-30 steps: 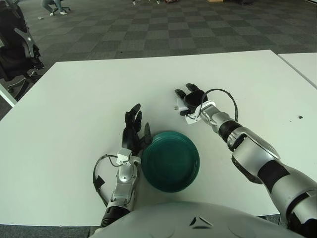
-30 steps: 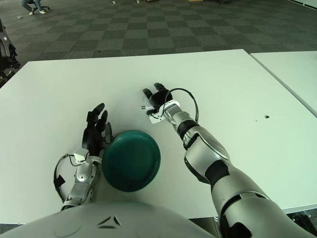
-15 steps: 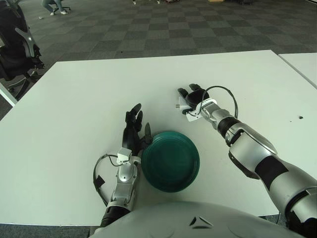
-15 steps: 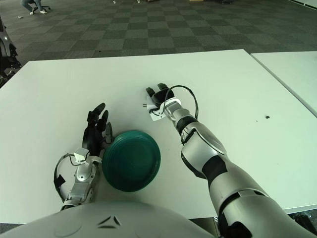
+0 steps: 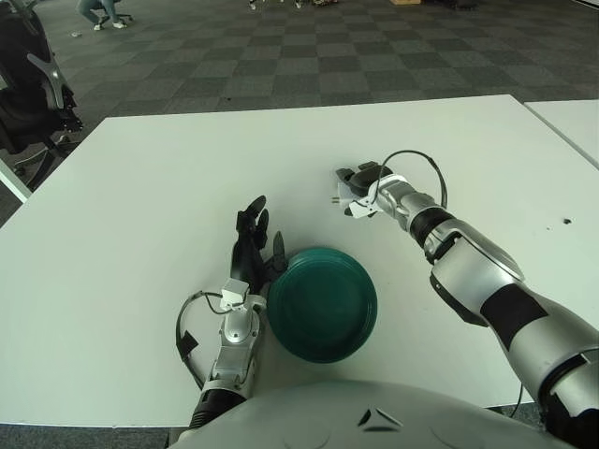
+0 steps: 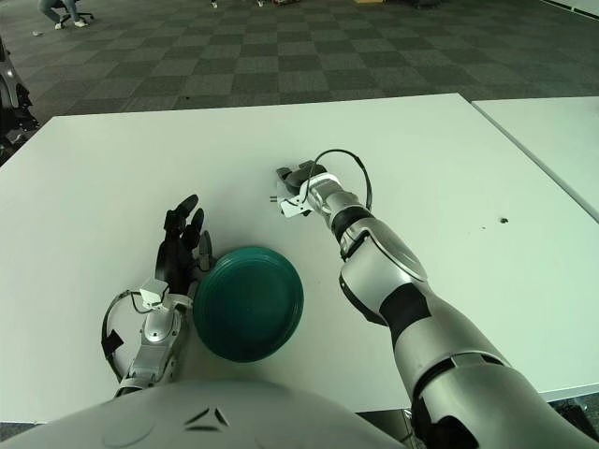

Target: Put the charger into the plate.

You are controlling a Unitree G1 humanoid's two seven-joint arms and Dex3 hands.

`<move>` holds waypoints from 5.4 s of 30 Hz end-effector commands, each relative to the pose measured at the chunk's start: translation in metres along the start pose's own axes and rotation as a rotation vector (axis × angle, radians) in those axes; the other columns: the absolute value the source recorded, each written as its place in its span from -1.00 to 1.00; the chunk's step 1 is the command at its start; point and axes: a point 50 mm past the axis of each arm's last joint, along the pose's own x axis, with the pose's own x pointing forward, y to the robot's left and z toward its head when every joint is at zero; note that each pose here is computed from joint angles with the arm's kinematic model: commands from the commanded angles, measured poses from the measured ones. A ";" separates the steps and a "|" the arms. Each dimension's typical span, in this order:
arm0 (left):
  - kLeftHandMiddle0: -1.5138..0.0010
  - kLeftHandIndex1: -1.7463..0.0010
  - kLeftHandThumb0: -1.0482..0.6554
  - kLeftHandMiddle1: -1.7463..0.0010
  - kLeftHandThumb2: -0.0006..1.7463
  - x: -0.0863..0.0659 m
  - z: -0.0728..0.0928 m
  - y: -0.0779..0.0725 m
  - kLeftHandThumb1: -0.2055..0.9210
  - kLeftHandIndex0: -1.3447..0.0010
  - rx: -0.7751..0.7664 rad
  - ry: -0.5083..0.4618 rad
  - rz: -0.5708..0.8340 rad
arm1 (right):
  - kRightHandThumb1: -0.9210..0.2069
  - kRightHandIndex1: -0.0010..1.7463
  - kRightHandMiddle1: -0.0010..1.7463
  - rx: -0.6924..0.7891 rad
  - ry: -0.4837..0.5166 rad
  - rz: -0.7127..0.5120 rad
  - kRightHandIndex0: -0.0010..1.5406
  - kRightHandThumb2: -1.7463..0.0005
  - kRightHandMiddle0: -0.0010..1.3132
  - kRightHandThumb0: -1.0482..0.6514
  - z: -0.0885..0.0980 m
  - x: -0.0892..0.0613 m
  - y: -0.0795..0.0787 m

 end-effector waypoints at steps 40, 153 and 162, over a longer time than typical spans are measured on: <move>0.73 0.35 -0.72 1.00 0.06 -0.052 -0.027 0.006 1.00 1.00 -0.097 0.169 0.095 | -1.00 -0.94 -0.34 0.083 0.102 0.240 -0.37 0.34 -1.00 -0.80 0.053 -0.019 0.151; 0.65 0.23 -0.66 0.99 -0.10 -0.035 -0.031 0.003 1.00 1.00 -0.230 0.122 0.152 | -0.56 1.00 1.00 -0.279 -0.981 -0.321 0.30 0.01 -0.46 -0.22 0.107 -0.138 -0.044; 0.65 0.15 -0.73 0.99 -0.08 -0.030 -0.016 -0.001 1.00 1.00 -0.130 0.092 0.133 | -0.51 1.00 1.00 -0.343 -1.019 -0.320 0.34 -0.03 -0.43 -0.23 0.118 -0.126 -0.004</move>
